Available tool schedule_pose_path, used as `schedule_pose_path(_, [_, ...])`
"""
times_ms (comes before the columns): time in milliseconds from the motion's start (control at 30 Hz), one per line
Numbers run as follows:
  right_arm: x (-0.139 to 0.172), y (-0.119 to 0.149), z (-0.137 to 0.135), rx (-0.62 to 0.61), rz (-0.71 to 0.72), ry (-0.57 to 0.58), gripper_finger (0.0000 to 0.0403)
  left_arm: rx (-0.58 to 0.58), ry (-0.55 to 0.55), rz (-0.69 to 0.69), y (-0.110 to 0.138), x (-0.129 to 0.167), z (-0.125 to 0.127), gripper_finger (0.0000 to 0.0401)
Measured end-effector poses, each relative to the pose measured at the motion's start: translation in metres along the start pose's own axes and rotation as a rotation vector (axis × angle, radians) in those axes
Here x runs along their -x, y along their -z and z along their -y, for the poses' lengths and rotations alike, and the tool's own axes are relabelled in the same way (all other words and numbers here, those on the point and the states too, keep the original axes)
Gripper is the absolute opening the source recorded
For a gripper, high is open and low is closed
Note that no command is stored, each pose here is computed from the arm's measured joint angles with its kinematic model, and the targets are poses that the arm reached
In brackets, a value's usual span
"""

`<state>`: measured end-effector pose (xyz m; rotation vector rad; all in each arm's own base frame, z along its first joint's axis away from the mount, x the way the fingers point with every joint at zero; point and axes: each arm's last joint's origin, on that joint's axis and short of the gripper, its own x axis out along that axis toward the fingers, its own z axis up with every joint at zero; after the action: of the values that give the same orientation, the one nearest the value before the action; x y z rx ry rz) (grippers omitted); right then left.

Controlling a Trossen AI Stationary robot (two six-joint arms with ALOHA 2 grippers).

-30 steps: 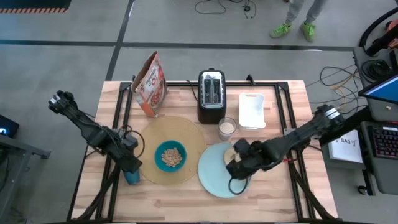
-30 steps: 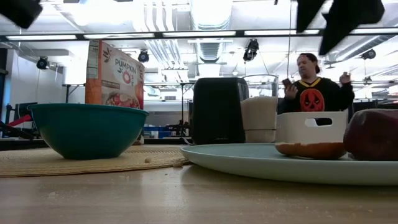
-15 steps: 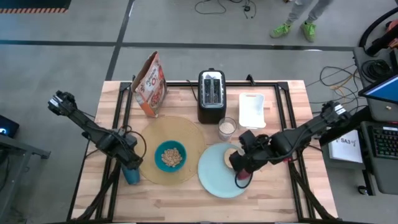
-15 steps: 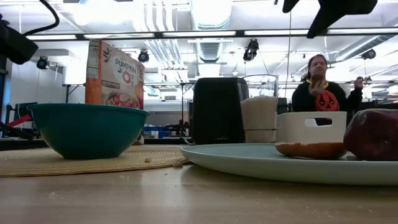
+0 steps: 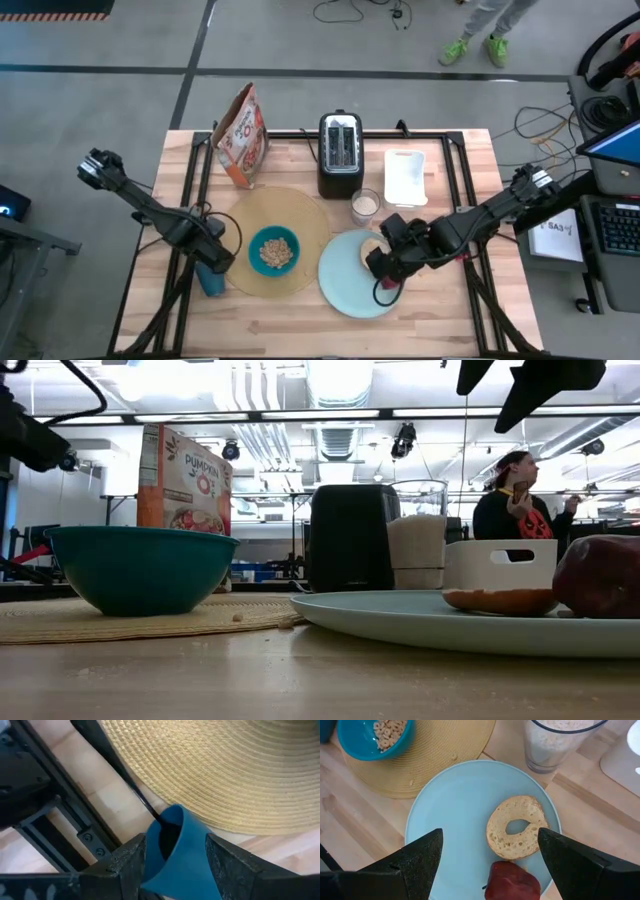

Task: Arrange a breakfast setting
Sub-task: Adjust the blue cup

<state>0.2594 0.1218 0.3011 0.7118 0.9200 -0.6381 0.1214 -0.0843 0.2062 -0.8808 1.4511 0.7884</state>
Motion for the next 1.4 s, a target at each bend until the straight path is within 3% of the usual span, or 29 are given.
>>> schedule_pose_path(233, [0.0,0.0,0.0,0.021,0.0,0.0,0.0315,0.042,-0.012,-0.104,-0.001,-0.026,0.011,0.0171])
schedule_pose_path(400, [0.0,0.0,0.0,0.027,0.0,0.0,0.0315,0.017,0.026,-0.106,0.001,-0.017,0.023,0.0147])
schedule_pose_path(700, [0.0,0.0,0.0,0.037,0.016,0.004,0.0315,0.024,0.048,-0.117,0.004,-0.013,0.028,0.0058])
schedule_pose_path(833, [0.0,-0.001,0.0,0.037,0.034,0.008,0.0315,-0.012,0.051,-0.139,0.004,-0.014,0.028,0.004])
schedule_pose_path(967, [0.0,-0.001,0.0,0.037,0.035,0.008,0.0313,-0.044,0.059,-0.159,0.005,-0.013,0.029,0.0059])
schedule_pose_path(1267, [0.0,-0.002,0.0,0.043,0.055,0.013,0.0306,-0.126,0.065,-0.234,0.008,-0.013,0.031,0.0158])
schedule_pose_path(1400, [0.0,-0.002,0.0,0.041,0.064,0.012,0.0306,-0.172,0.05,-0.296,0.009,-0.016,0.032,0.0176])
